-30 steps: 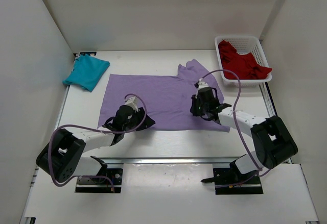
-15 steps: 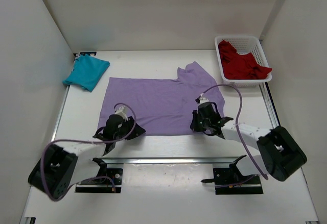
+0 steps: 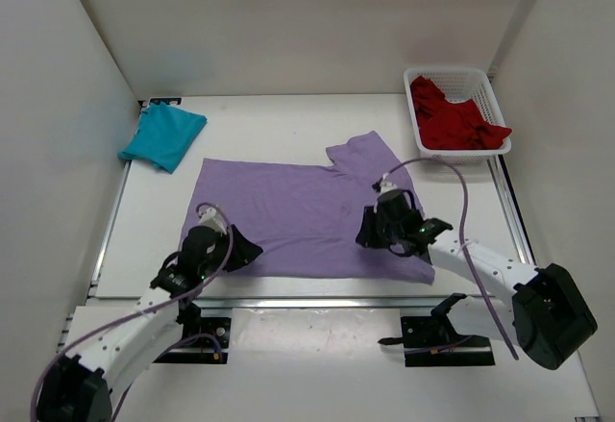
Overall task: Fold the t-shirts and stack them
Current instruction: Fold the flattened tshirt in 1/3 of the way, then grap the side of the flattened tshirt furthest away from the robot with both arms
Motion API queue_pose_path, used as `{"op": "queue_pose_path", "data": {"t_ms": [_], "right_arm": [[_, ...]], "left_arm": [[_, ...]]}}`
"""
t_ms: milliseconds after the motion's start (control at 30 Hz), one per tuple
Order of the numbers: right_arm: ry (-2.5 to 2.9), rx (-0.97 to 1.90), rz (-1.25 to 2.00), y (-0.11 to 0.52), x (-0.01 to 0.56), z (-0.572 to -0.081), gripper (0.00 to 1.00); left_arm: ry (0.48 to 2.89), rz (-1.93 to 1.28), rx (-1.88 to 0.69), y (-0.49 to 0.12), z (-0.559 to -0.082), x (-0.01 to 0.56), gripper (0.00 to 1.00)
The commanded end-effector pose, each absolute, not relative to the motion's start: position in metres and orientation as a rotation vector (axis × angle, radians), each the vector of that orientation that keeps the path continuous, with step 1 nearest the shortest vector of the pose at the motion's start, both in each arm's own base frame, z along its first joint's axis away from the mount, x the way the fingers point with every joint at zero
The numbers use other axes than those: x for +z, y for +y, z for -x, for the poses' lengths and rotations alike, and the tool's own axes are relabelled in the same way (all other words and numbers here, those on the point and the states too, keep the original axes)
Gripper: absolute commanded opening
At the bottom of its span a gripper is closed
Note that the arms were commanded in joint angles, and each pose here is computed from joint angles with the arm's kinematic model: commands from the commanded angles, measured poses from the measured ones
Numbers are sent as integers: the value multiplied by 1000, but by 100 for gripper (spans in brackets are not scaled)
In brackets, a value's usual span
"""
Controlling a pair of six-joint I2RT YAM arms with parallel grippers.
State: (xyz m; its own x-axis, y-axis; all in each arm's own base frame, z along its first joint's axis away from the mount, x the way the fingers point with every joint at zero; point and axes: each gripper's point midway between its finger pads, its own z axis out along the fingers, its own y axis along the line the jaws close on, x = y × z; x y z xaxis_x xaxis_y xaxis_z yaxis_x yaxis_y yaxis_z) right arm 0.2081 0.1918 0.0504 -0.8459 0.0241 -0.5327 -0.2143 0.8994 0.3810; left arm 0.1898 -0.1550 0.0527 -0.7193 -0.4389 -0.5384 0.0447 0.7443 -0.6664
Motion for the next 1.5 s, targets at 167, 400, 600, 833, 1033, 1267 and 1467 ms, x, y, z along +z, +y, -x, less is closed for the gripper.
{"op": "queue_pose_path", "data": {"t_ms": [167,400,600,833,1033,1267,1467], "right_arm": [[2233,481,-5,160,128,-388,18],[2215,412,-42,133,117,-509,23],[2240,304,1,121,100,-582,32],[2401,232,17,113,50,-619,35],[2415,212,29,123,43,-629,36],[2459,176,17,120,38,-621,34],[2478,179,50,135,32,-615,19]], "left_arm": [[2155,137,-808,-178,-318,142,60],[2133,349,-917,-148,-412,144,99],[2159,412,-780,-112,-460,132,77],[2211,466,-611,-70,-480,109,45],[2239,517,-462,-32,-488,91,50],[2268,495,-338,-10,-498,85,57],[2299,479,-176,12,-506,78,60]]}}
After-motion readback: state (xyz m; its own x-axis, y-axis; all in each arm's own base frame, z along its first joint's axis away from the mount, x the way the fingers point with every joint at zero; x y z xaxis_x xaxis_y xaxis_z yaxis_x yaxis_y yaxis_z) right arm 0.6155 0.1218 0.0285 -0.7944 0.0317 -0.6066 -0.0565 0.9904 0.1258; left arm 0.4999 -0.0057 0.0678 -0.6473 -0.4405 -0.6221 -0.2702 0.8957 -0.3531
